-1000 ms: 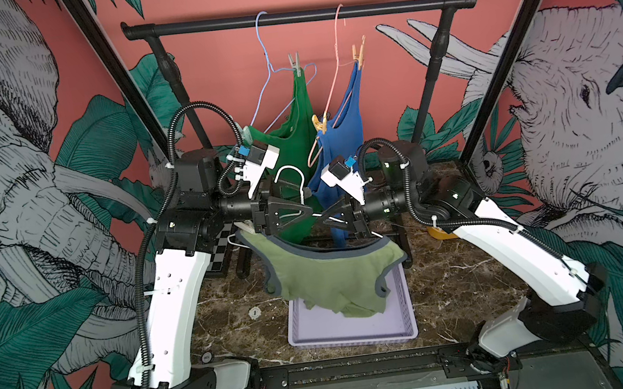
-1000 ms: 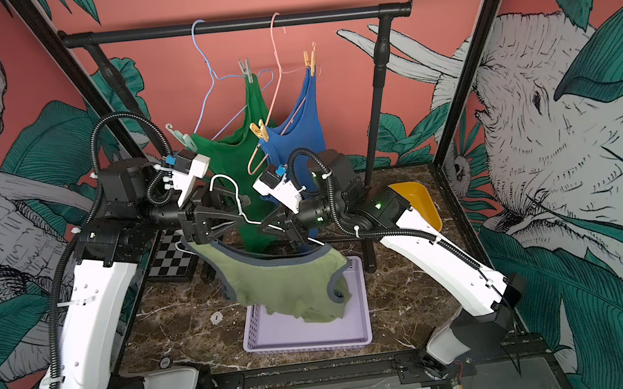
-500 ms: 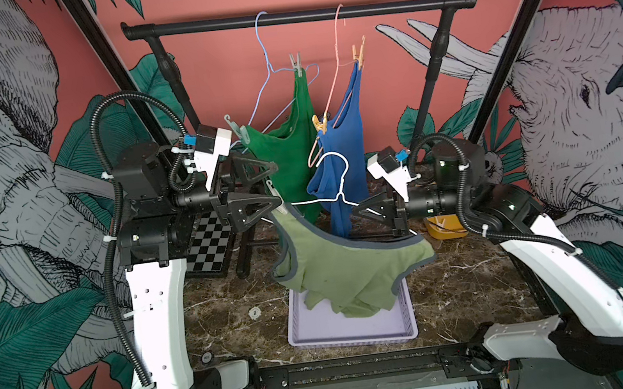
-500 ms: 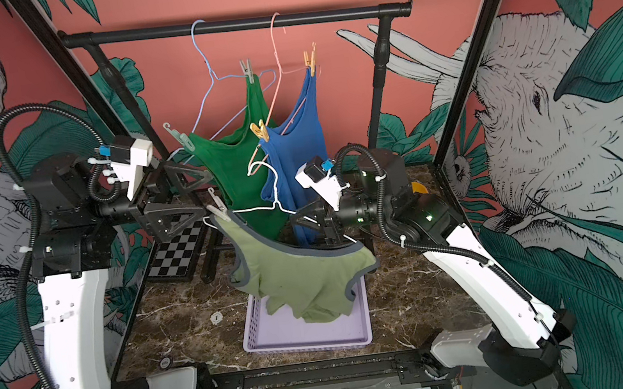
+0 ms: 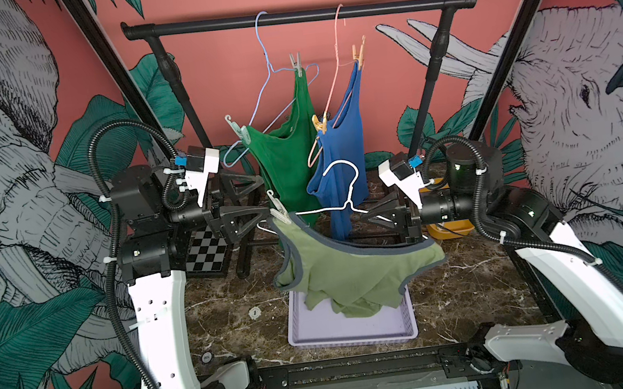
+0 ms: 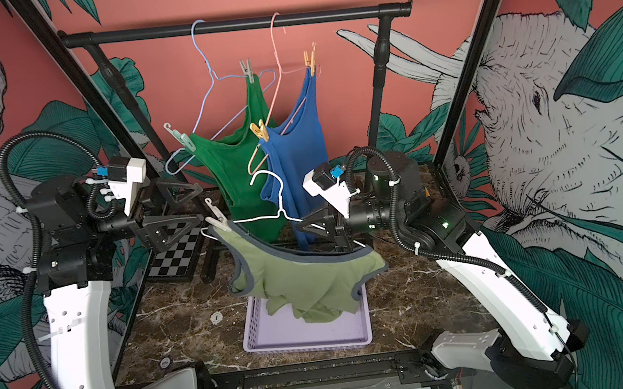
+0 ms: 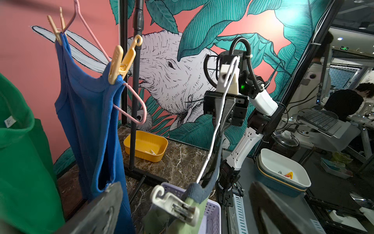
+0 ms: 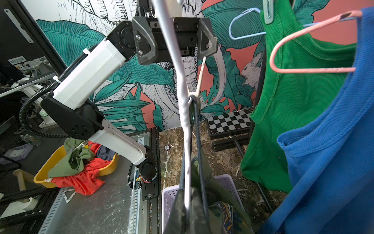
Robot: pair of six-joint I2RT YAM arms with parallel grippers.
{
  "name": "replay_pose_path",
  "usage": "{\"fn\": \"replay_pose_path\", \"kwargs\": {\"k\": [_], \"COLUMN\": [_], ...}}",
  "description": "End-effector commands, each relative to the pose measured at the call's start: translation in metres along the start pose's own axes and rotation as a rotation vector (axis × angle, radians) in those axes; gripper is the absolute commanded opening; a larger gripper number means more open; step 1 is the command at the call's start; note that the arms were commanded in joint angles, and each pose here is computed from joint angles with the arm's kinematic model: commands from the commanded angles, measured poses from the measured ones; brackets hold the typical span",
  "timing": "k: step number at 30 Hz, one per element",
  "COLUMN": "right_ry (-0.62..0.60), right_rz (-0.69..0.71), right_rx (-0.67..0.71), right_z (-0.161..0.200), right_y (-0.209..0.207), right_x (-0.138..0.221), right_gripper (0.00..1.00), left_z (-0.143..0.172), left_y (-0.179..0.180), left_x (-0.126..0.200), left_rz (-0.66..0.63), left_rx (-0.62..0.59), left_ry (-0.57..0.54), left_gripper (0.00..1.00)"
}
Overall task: Remove the clothespins securing tank tops to the hanger
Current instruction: Remove the clothespin from the hanger.
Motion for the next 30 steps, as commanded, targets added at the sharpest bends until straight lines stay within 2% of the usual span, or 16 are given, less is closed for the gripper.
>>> {"fn": "replay_pose_path", "kwargs": {"k": [1,8,17,20,24,28,30], "right_ry": [-0.104,-0.139,-0.144,-0.144,-0.146,-0.157,-0.156], "right_rz": [-0.033,-0.066,-0.093,-0.093,-0.095,-0.104,-0.111], "right_rx": [0.101,0.112,0.101,0.101,0.099,0.102,0.098], "right_z": [-0.025,-0.039,-0.044,-0.044,-0.045,-0.046,-0.046], "right_y": [0.008,0.003,-0.007,-0.007,-0.007,-0.006,-0.006], "right_x": [0.012,0.006,-0.005,-0.005,-0.005,-0.004,-0.004], "right_gripper": [0.00,0.00,0.00,0.00,0.00,0.00,0.00], "left_z": [0.005,0.011,0.007,0.006,0.007,0.010,0.009], "left_y": [-0.017,-0.014,-0.023,-0.026,-0.026,-0.023,-0.023], "left_x": [0.001,0.001,0.001,0.001,0.001,0.001,0.001], "left_rz": [0.101,0.083,0.116,0.120,0.121,0.119,0.119], "left_rx": [-0.047,-0.044,-0.066,-0.075,-0.074,-0.067,-0.068], "left_ry": [0.012,0.002,-0.001,-0.004,-0.007,-0.009,-0.009], "left_gripper": [0.99,0.99,0.92,0.84,0.67,0.61,0.54]}}
Point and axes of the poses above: each gripper's point midway between its finger pads, its own x axis back along the fingers, its own y axis along the line the jaws close on, z = x × y, the point moved 9 cm from there along x, back along the fingers, and after that the axes turned 9 degrees about x, right-handed, at the moved point
